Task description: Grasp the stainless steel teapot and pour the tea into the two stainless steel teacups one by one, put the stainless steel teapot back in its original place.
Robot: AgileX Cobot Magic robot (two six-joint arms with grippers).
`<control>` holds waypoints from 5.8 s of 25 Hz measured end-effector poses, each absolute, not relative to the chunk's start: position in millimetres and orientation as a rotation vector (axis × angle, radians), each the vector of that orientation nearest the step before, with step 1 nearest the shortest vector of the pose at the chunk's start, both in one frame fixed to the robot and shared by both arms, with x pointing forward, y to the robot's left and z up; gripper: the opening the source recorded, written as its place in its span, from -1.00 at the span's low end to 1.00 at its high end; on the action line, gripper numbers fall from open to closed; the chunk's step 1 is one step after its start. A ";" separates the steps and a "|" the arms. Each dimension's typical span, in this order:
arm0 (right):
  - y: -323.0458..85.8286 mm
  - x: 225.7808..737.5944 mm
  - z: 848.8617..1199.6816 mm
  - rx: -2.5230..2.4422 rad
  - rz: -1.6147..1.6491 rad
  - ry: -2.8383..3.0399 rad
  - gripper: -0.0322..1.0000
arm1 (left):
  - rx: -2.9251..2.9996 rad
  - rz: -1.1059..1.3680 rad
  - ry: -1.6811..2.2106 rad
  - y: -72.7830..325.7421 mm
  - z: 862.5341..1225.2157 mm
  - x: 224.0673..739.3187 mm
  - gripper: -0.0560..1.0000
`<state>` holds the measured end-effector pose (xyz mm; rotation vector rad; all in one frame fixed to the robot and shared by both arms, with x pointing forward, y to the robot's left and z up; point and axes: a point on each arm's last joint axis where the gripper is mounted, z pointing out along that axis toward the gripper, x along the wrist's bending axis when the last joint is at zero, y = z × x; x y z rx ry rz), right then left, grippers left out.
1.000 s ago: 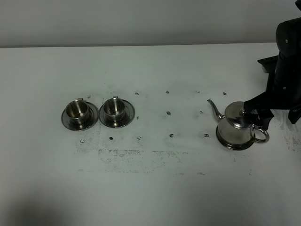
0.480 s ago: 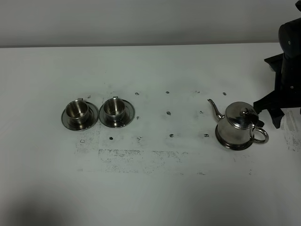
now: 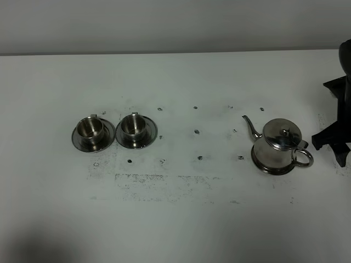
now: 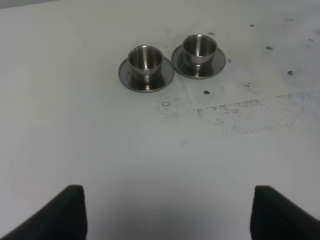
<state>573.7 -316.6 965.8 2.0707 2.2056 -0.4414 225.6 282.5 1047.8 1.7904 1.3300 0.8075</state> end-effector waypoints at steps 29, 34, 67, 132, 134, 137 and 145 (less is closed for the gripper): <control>-318.4 572.1 928.5 1.875 -0.191 2.020 0.21 | 1.792 0.809 1.329 282.5 1047.8 225.6 0.33; -305.5 571.9 926.9 1.896 -0.135 2.056 0.21 | 1.792 0.809 1.329 282.5 1047.8 225.6 0.33; -281.6 517.7 1001.4 1.853 -0.052 2.436 0.21 | 1.792 0.809 1.329 282.6 1047.7 225.6 0.33; -277.1 563.3 936.0 1.467 0.109 2.635 0.21 | 1.792 0.809 1.329 282.6 1047.7 225.6 0.33; -277.0 563.6 933.1 1.471 0.102 2.642 0.21 | 1.792 0.809 1.329 282.6 1047.7 225.6 0.33; -276.8 567.3 931.8 1.471 0.101 2.642 0.21 | 1.792 0.809 1.329 282.6 1047.7 225.6 0.33; -276.3 574.7 931.8 1.468 0.106 2.637 0.21 | 1.792 0.809 1.329 282.6 1047.7 225.6 0.33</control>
